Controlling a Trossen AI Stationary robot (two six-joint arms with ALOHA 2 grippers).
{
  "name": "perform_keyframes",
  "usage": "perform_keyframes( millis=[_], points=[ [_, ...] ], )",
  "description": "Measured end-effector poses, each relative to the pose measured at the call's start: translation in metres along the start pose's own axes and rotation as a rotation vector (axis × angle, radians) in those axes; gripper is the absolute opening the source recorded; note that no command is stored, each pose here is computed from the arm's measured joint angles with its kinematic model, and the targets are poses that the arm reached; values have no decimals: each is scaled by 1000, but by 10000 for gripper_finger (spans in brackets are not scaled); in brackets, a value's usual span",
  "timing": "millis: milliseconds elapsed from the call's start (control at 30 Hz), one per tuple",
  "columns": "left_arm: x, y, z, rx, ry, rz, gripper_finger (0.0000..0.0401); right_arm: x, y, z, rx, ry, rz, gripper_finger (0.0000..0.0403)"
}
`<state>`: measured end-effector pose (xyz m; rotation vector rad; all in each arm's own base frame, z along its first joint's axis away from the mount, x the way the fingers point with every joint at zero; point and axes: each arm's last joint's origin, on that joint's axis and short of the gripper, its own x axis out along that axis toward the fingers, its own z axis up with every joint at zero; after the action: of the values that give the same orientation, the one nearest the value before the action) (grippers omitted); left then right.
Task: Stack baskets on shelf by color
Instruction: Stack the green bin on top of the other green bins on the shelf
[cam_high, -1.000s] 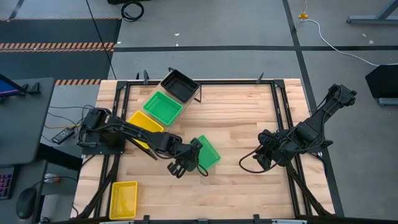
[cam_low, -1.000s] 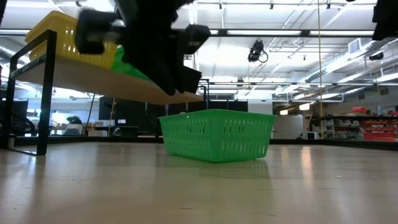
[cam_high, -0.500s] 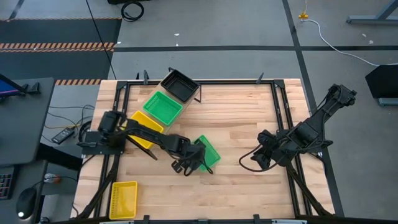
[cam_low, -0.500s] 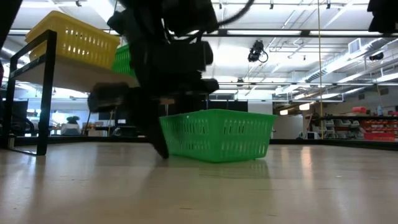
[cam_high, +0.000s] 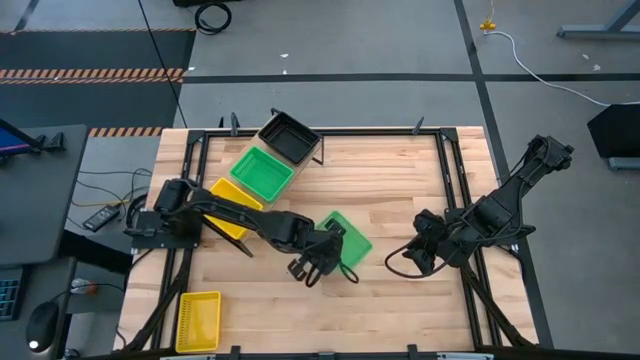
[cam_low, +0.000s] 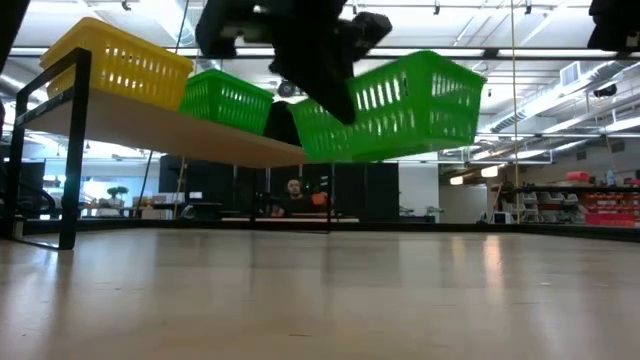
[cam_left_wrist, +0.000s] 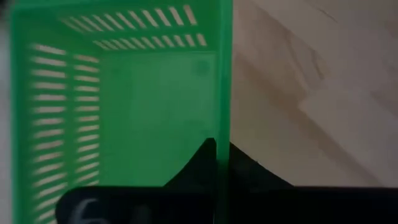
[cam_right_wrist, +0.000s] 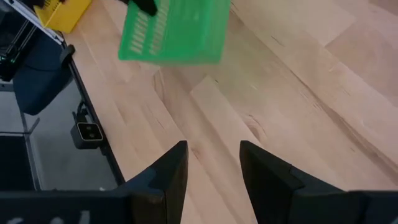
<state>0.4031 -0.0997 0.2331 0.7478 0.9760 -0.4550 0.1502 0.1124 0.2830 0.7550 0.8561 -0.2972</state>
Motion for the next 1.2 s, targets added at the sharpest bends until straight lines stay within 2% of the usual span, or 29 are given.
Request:
perform_keyframes(
  millis=[167, 333, 600, 700, 867, 1067, 1200],
  points=[
    [-21, 15, 2, -24, 62, 8, 5, 0, 0, 0, -31, 2, 1, 152],
    [-40, 27, -7, -64, 184, -1, 5, 0, 0, 0, -67, 2, 1, 152],
    [-87, 49, 7, -111, 151, 82, 5, 0, -1, 0, -109, -21, -11, 152],
    [-105, 52, 7, -133, 179, 110, 5, 0, -1, 1, -123, -26, -14, 152],
    [-140, 53, -5, -166, 197, 149, 5, 5, -5, -2, -120, -42, -32, 152],
    [-193, 53, -23, -213, 135, 245, 5, 14, -9, -6, -95, -39, -33, 152],
    [-215, 53, -35, -235, 121, 267, 5, 21, -11, -10, -86, -41, -16, 152]
  ],
)
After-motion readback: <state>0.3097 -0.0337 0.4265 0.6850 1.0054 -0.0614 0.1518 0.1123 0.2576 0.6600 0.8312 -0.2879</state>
